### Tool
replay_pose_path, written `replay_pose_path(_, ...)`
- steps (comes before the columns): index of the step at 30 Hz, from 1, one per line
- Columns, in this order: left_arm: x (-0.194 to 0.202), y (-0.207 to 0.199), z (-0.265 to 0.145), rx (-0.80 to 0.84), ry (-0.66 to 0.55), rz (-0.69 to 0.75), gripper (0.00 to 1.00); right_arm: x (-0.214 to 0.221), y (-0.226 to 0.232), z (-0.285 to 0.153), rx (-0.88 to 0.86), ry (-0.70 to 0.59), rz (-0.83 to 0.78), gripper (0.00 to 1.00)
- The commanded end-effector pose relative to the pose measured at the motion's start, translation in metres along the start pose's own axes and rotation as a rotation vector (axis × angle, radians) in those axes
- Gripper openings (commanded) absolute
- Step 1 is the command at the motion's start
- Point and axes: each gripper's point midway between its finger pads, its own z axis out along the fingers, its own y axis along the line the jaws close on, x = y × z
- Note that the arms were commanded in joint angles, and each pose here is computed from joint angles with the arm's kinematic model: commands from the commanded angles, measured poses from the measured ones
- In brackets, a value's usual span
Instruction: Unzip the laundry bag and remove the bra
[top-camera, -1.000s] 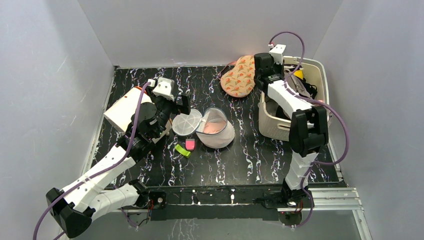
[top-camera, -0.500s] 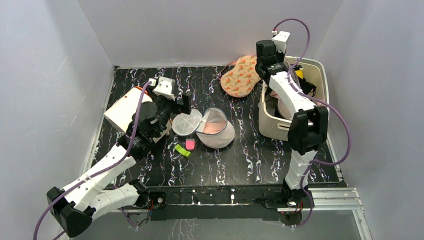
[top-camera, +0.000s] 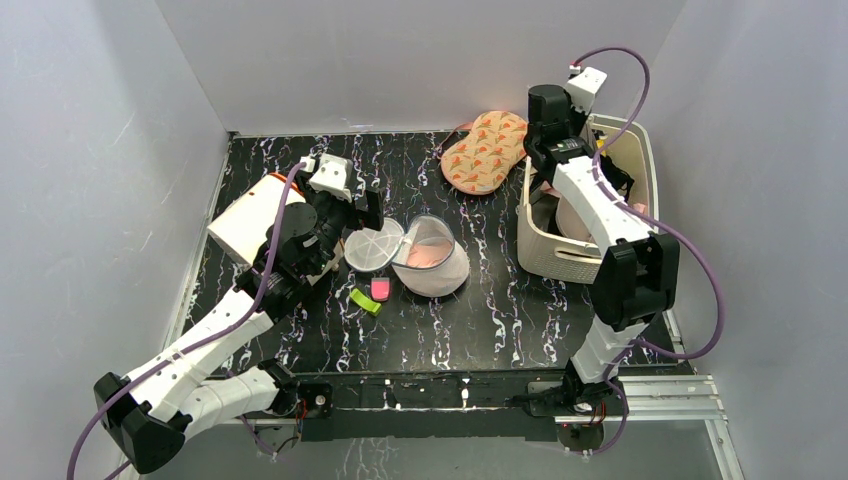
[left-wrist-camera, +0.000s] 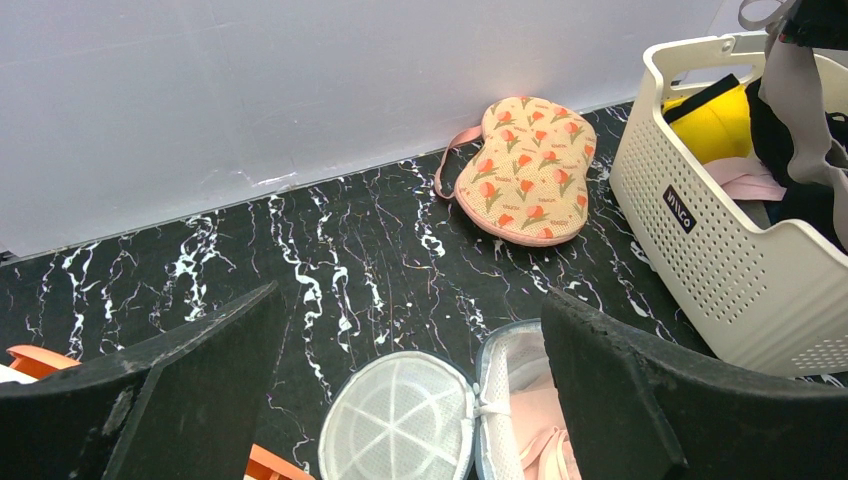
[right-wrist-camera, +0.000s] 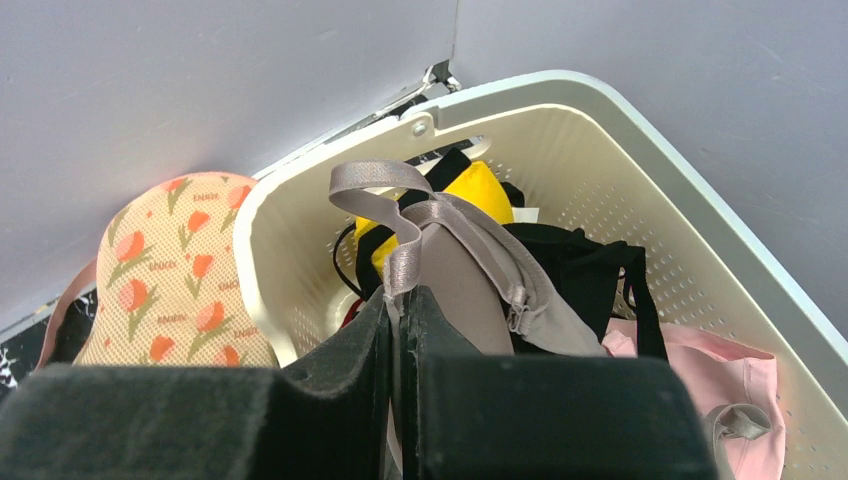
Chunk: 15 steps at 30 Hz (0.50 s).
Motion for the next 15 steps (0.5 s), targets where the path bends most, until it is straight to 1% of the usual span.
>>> replay_pose_path(1, -0.028, 0.002, -0.002, -0.004, -0.062, -0.027, 0.98, -0.005, -0.014, 0.008, 0.064, -0.058, 0.050, 0.03)
replay_pose_path(7, -0.027, 0.002, -0.002, -0.002, -0.058, -0.027, 0.98, 0.063, -0.011, 0.040, 0.096, 0.031, -0.029, 0.03)
replay_pose_path(12, -0.027, 0.003, -0.002, -0.007, -0.059, -0.025, 0.98, 0.093, 0.005, 0.054, 0.053, 0.112, -0.104, 0.06)
replay_pose_path(13, -0.027, 0.003, -0.002, -0.007, -0.058, -0.024, 0.98, 0.095, 0.008, 0.053, 0.039, 0.124, -0.103, 0.07)
replay_pose_path(14, -0.027, 0.003, -0.002, -0.007, -0.058, -0.024, 0.98, 0.096, 0.009, 0.051, 0.024, 0.133, -0.095, 0.11)
replay_pose_path(15, -0.028, 0.003, -0.002, -0.007, -0.059, -0.024, 0.98, 0.093, 0.010, 0.046, 0.003, 0.135, -0.078, 0.19)
